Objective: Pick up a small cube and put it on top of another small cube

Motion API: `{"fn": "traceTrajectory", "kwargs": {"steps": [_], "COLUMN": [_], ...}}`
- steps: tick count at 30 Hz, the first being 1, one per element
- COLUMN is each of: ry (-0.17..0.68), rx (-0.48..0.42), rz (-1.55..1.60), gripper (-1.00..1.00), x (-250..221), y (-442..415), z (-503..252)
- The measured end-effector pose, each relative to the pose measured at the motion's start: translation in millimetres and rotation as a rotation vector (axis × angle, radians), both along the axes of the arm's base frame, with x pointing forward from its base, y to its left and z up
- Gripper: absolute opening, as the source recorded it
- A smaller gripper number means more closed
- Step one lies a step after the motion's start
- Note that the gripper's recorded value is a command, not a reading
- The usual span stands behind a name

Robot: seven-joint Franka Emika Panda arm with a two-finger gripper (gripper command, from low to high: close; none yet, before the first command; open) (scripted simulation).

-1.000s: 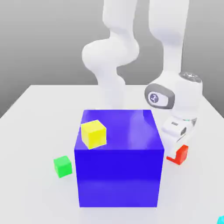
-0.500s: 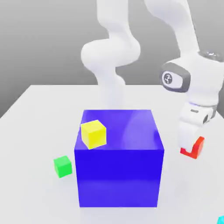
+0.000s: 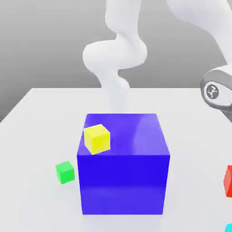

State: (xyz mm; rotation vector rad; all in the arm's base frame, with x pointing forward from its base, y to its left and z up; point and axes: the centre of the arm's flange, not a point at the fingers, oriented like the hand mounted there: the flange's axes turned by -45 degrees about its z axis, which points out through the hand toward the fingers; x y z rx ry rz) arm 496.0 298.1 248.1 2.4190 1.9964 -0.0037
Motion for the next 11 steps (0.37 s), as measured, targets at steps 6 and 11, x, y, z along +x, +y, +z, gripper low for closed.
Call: {"fn": "traceTrajectory", "kwargs": {"steps": [6, 11], "ry": [0.004, 0.004], "rx": [0.006, 0.006], "rz": [0.074, 0.074], "gripper": [1.0, 1.0], "x": [32, 32], "y": [-1, -1], "z": [-49, -49]}}
